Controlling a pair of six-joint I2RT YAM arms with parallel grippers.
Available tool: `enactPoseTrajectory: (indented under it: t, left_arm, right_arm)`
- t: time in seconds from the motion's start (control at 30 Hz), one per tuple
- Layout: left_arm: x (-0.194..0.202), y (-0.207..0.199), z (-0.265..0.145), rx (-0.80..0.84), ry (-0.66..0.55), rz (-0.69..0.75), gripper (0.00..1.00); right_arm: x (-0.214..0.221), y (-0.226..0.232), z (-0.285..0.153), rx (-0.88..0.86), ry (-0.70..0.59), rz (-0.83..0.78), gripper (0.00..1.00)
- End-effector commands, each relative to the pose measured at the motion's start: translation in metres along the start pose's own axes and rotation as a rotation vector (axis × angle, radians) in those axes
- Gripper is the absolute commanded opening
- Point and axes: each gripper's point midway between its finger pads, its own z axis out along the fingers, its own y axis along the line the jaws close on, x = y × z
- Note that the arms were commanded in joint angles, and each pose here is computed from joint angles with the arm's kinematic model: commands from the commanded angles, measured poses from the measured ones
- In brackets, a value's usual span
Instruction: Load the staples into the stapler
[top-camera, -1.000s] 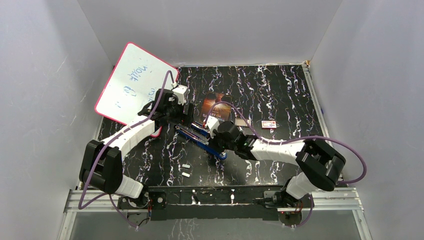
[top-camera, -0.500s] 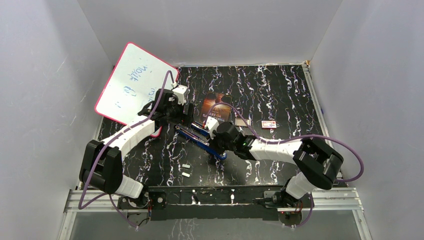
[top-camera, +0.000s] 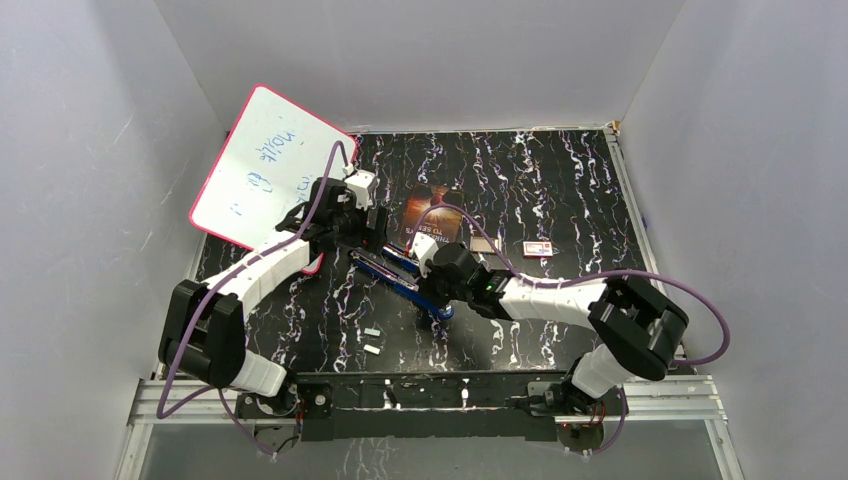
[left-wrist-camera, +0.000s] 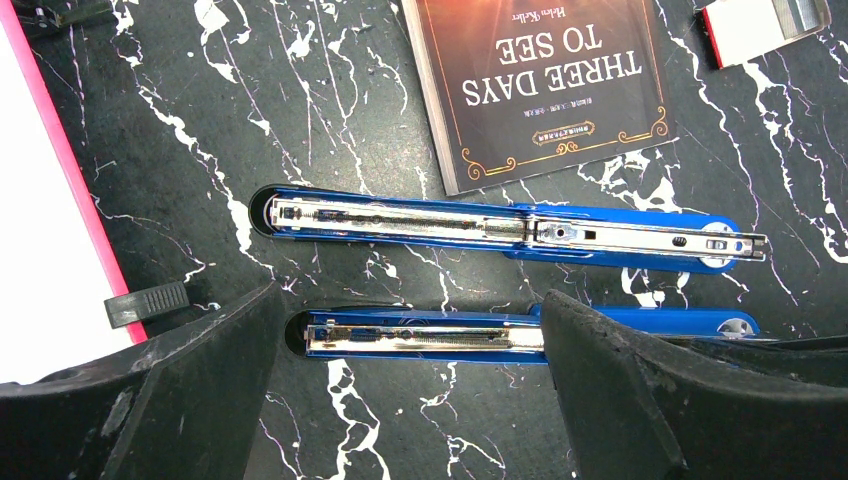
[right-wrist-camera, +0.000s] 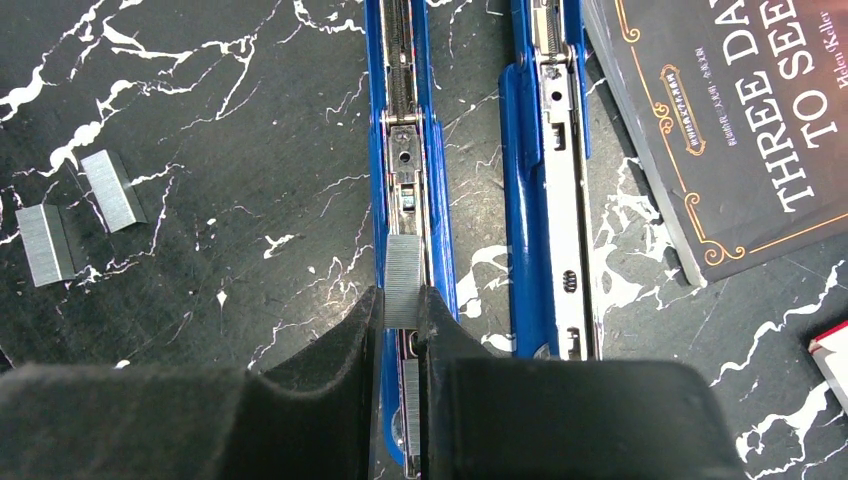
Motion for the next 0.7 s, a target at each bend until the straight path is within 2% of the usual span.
enactPoseTrajectory:
  t: [0.0, 0.67]
  left_arm:
    - [-0.008, -0.003, -0.008, 0.002, -0.023, 0.018, 0.98]
    - [-0.008, -0.003, -0.007, 0.001, -0.021, 0.016, 0.98]
  right_arm:
    - [-0.049, 0.002, -0.012, 0.002, -0.145, 0.000, 0.02]
    - [-0.019, -0.001, 0.000, 0.017, -0.043, 0.000, 0.02]
